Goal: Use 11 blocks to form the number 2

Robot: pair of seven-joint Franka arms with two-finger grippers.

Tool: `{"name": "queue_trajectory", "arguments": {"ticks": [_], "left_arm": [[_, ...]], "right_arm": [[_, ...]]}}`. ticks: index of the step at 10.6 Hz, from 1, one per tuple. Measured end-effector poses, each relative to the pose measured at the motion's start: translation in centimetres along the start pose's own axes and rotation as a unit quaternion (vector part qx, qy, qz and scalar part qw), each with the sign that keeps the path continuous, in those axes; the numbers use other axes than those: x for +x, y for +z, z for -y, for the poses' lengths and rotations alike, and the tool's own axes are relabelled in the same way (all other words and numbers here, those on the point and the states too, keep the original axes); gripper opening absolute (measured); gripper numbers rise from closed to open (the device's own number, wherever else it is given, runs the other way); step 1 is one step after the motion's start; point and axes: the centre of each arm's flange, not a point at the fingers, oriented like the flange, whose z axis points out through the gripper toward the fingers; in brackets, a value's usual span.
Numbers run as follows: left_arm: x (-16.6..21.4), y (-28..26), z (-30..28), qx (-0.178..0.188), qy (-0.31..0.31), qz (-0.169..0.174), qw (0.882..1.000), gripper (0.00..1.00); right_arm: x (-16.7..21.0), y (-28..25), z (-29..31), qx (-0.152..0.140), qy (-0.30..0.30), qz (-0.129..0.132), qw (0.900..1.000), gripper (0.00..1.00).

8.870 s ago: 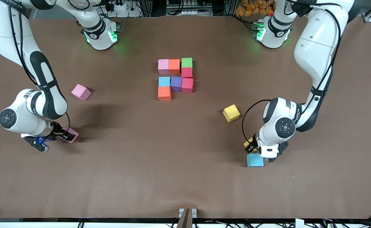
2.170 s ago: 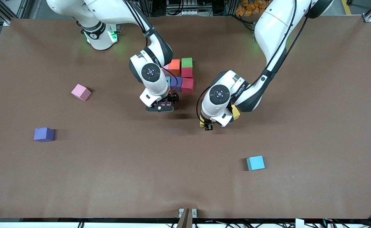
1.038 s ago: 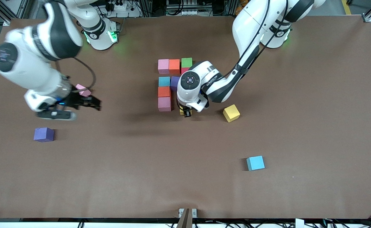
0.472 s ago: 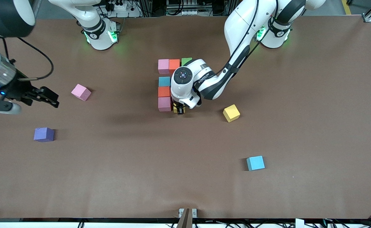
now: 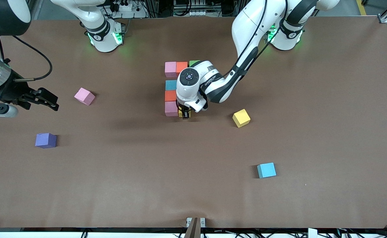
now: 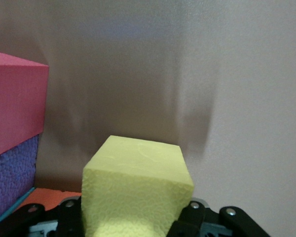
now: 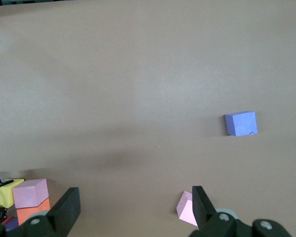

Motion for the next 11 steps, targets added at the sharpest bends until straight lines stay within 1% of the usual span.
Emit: {"name": "queue_trajectory", "arguments": {"ticks": [2,5,6,8,11], "left_arm": [[-0.1,-0.1,-0.1,-0.003,0.0,0.004,1.0,0.6],[-0.1,0.0,-0.3,-0.005,-0.001,0.006,1.0,0.6],[0.1,0.2,-0.5,-0.007,-0.002,0.005,1.0,0.6],[0.2,0.4,-0.6,-0.011,-0.003,0.005,1.0,0.6],[0.1,0.4,-0.5,-0.013,-0.001,0.005,1.0,0.6]], "right_arm": [[0.2,-0.4,-2.8,-0.002,0.017,0.001,1.0,1.0],[-0.6,-1.0,-11.1,-0.004,0.025,0.039,0.999,1.0],[-0.9,-1.7,-12.7,-0.004,0.027,0.041,0.999,1.0],[-0.9,-2.3,-12.2,-0.003,0.012,0.039,0.999,1.0],[-1.0,-2.3,-10.9,-0.001,-0.001,0.046,0.999,1.0]]}}
